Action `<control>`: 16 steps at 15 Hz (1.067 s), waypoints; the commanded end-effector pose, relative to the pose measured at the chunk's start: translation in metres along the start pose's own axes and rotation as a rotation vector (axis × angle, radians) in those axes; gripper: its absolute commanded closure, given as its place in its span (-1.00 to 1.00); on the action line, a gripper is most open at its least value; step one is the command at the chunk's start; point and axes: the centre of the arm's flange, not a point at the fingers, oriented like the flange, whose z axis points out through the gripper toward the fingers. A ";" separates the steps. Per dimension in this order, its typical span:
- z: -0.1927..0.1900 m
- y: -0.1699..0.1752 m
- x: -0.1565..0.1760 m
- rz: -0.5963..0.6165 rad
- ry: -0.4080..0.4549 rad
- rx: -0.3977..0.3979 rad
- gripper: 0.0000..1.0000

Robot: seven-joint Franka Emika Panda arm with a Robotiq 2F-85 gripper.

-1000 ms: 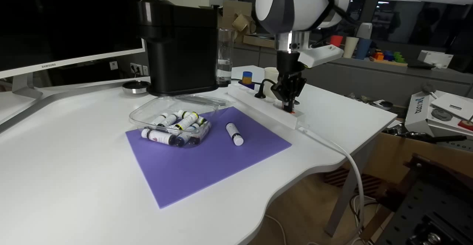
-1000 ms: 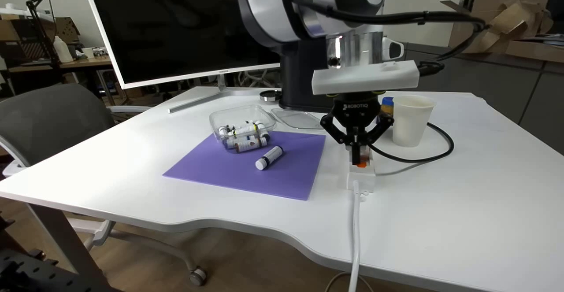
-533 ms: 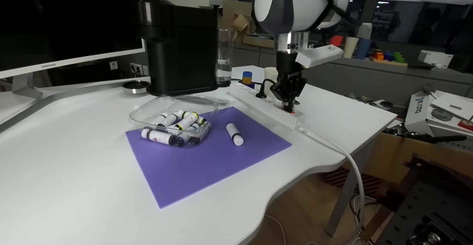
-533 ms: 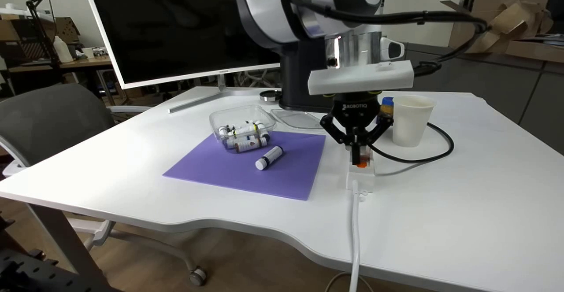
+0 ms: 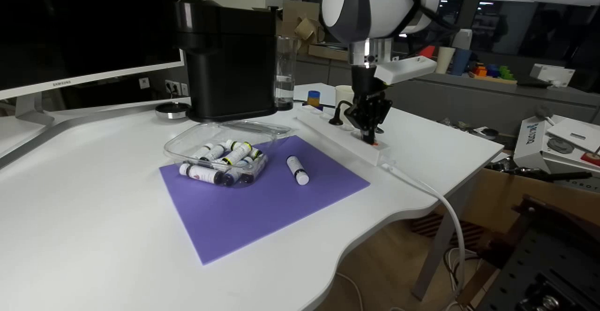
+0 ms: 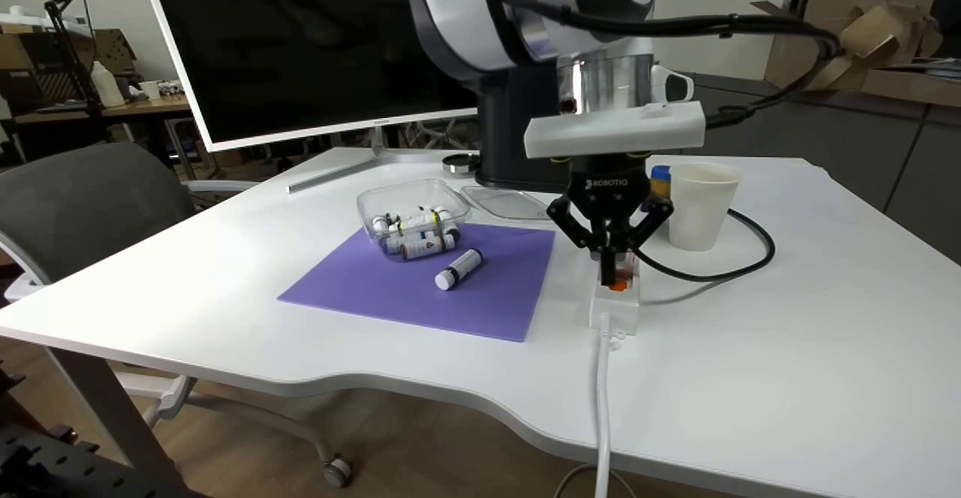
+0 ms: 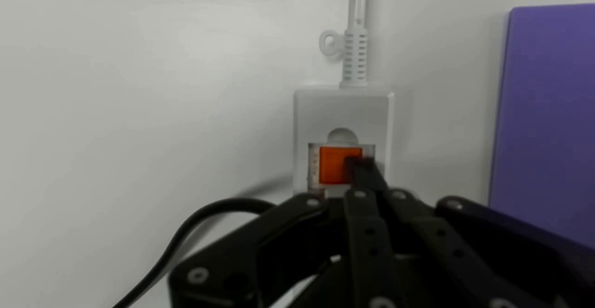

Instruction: Turn off the switch on the adapter

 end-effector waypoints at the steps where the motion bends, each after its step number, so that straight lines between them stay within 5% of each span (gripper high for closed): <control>1: 0.060 -0.005 -0.008 0.051 -0.114 0.000 1.00; 8: 0.072 -0.003 -0.010 0.110 -0.154 -0.187 1.00; 16: 0.005 -0.034 -0.032 0.019 -0.079 -0.163 1.00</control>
